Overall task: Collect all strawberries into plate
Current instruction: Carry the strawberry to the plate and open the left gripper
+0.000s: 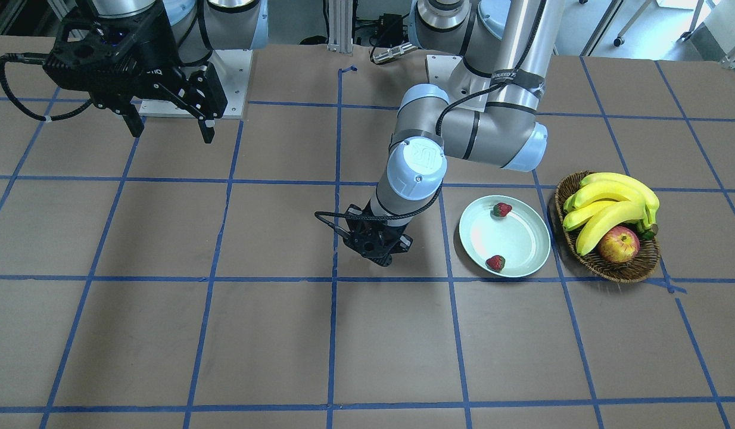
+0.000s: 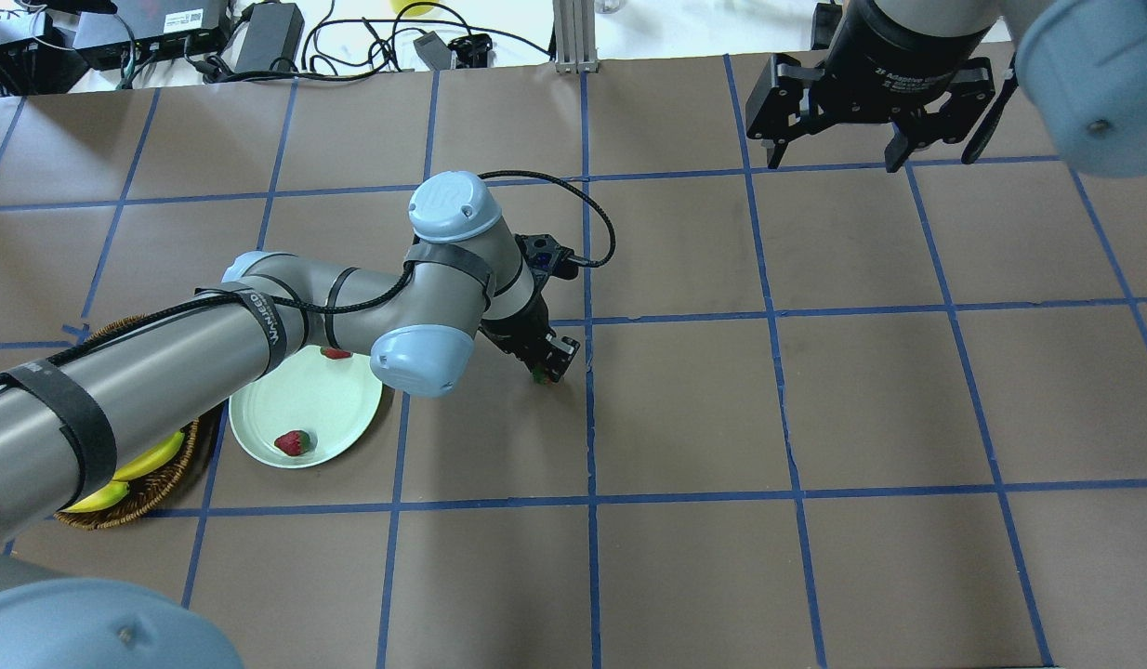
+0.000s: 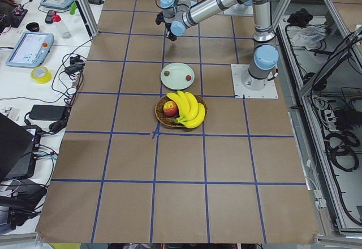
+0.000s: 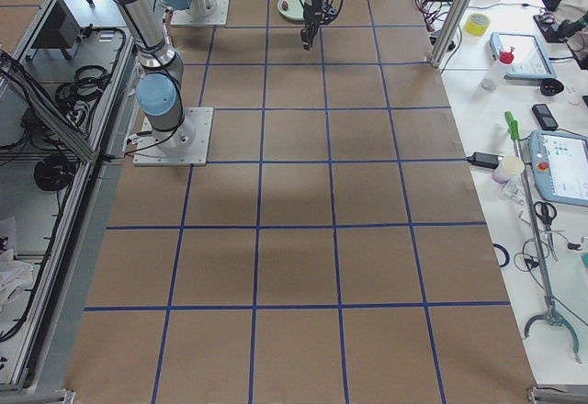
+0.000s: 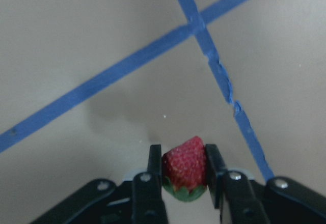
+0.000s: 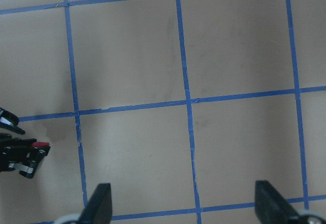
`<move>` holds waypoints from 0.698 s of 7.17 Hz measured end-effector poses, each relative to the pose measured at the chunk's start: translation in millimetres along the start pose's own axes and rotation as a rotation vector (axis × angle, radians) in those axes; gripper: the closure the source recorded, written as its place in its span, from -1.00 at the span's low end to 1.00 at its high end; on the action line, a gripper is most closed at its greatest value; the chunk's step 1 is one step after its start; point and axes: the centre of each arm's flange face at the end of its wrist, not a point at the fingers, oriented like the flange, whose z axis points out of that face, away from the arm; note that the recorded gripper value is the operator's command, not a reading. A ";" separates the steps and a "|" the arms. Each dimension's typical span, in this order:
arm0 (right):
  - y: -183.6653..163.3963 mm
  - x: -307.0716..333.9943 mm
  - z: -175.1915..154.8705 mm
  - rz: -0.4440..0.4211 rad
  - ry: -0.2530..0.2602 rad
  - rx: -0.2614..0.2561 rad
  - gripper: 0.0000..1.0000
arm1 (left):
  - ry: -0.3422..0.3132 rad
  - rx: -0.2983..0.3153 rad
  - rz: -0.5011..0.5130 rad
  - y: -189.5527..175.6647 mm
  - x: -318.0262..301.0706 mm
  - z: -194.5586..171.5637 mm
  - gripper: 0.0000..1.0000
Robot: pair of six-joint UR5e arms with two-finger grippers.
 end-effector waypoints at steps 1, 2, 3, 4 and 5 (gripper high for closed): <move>0.2 0.0 -0.1 0.000 0.000 0.000 -1.00 | -0.047 -0.039 -0.058 0.7 -35.5 -34.0 1.00; 0.3 0.0 0.0 0.000 0.000 0.000 -1.00 | -0.063 -0.068 -0.130 9.2 -84.2 -63.0 1.00; 0.2 0.1 -0.1 0.000 0.000 0.000 -1.00 | -0.057 -0.092 -0.199 25.7 -135.2 -79.3 1.00; 0.2 0.0 -0.2 0.000 0.000 0.000 -1.00 | -0.040 -0.113 -0.265 45.3 -178.3 -88.3 1.00; 0.2 0.0 -0.3 0.000 0.000 0.001 -1.00 | -0.021 -0.129 -0.332 64.6 -214.9 -94.1 1.00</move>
